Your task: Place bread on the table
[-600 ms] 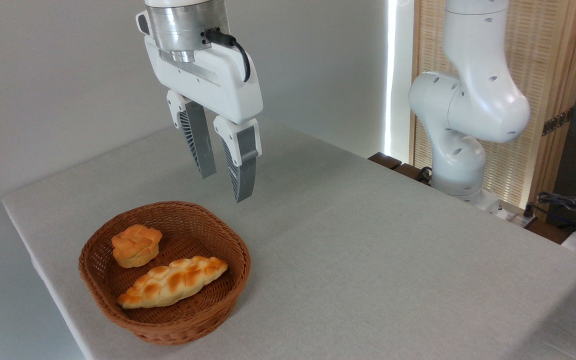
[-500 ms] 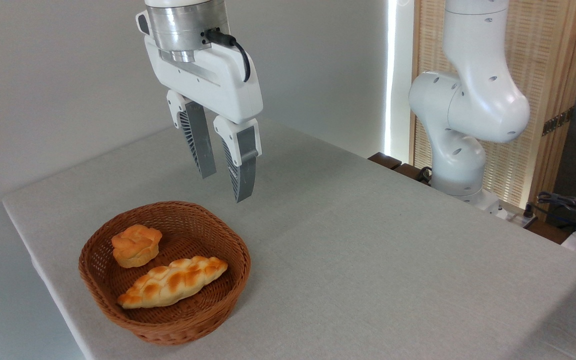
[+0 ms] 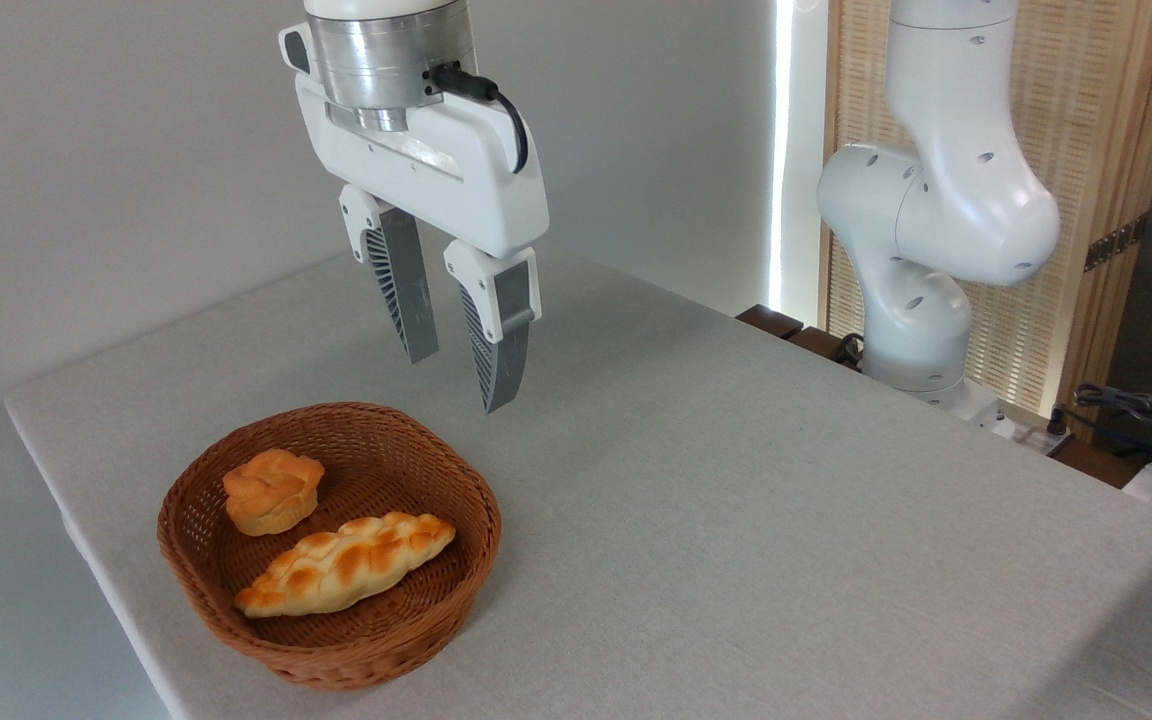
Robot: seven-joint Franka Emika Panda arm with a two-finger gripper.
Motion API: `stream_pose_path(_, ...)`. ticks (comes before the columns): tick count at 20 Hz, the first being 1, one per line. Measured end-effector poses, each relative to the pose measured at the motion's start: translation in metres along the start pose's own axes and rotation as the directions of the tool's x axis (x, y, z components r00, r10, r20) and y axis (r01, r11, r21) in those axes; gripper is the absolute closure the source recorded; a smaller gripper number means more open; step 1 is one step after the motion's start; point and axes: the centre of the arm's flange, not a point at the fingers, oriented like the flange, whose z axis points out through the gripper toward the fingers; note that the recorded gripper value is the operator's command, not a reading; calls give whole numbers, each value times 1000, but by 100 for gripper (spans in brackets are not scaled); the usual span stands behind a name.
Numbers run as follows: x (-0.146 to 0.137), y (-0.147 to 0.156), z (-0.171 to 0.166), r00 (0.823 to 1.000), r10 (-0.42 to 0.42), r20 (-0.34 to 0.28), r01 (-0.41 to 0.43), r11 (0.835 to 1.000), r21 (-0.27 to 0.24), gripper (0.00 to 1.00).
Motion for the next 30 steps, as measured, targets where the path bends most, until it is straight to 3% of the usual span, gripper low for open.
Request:
stream_pose_path(10, -5, -6, -1, 1000, -20, -21, 20, 1000, -16, 0)
stream_pose_path(15, 22, 4, 3, 997, 25, -72, -22, 999, 29, 0)
stream_pose_path(18, 57, 17, 29, 993, 71, -96, -68, 997, 35, 0)
stream_pose_path(24, 105, 54, 92, 964, 91, -251, -95, 995, -2, 0)
stream_pose_path(30, 132, 96, 161, 945, 168, -280, -164, 986, 38, 0)
